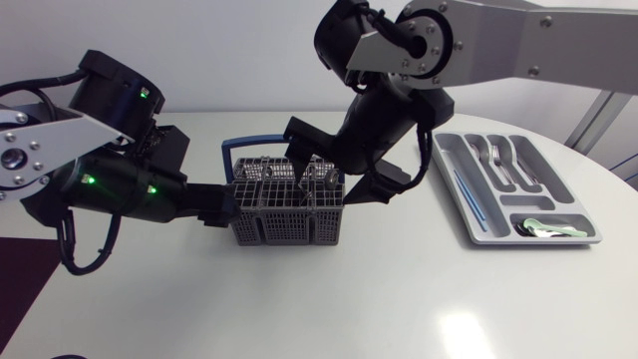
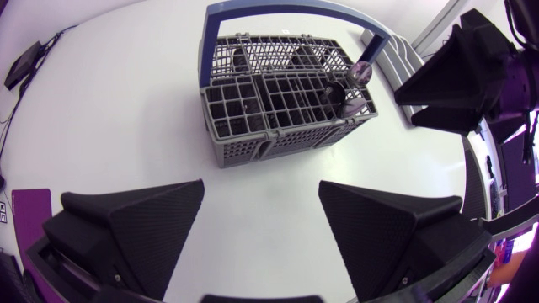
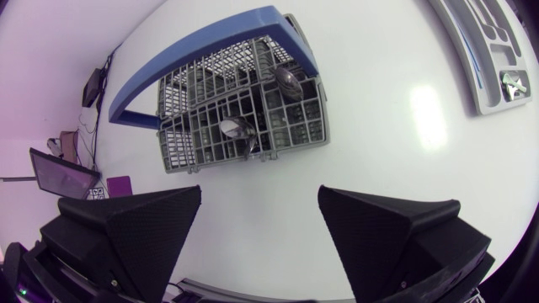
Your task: Unload the cutlery basket into the drawer organizer.
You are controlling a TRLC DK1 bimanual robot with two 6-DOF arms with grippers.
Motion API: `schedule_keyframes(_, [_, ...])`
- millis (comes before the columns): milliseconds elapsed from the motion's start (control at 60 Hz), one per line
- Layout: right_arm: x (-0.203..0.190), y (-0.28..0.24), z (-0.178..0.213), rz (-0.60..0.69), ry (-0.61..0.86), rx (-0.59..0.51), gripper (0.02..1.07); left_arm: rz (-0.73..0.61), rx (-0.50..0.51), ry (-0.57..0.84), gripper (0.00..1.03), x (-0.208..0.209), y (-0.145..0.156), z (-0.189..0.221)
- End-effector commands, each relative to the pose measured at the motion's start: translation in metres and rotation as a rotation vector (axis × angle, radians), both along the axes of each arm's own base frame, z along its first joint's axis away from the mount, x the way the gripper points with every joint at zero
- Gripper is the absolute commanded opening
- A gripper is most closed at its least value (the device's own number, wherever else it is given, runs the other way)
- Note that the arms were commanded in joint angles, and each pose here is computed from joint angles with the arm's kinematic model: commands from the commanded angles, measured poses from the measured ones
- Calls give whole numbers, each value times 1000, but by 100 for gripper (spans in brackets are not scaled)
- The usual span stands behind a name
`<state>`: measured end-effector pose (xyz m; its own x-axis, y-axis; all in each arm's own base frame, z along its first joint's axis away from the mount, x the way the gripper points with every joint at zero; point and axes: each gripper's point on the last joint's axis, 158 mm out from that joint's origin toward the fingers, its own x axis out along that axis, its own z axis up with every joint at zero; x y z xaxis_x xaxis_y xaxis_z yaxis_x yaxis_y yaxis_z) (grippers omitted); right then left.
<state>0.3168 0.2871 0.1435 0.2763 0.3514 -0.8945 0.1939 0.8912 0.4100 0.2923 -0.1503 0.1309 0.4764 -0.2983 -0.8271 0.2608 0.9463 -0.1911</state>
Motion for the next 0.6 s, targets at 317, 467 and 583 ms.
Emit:
schedule_keyframes(317, [20,16,1,-77,-87,-8,100,-29,-10,-28,95,-3,1,-1])
schedule_keyframes(467, [23,19,-6,-82,-87,-12,100,-29,-13,-33,95,-5,1,0])
schedule_keyframes(583, [25,23,-12,-84,-77,-12,99,-29,-12,-32,95,-6,2,-1])
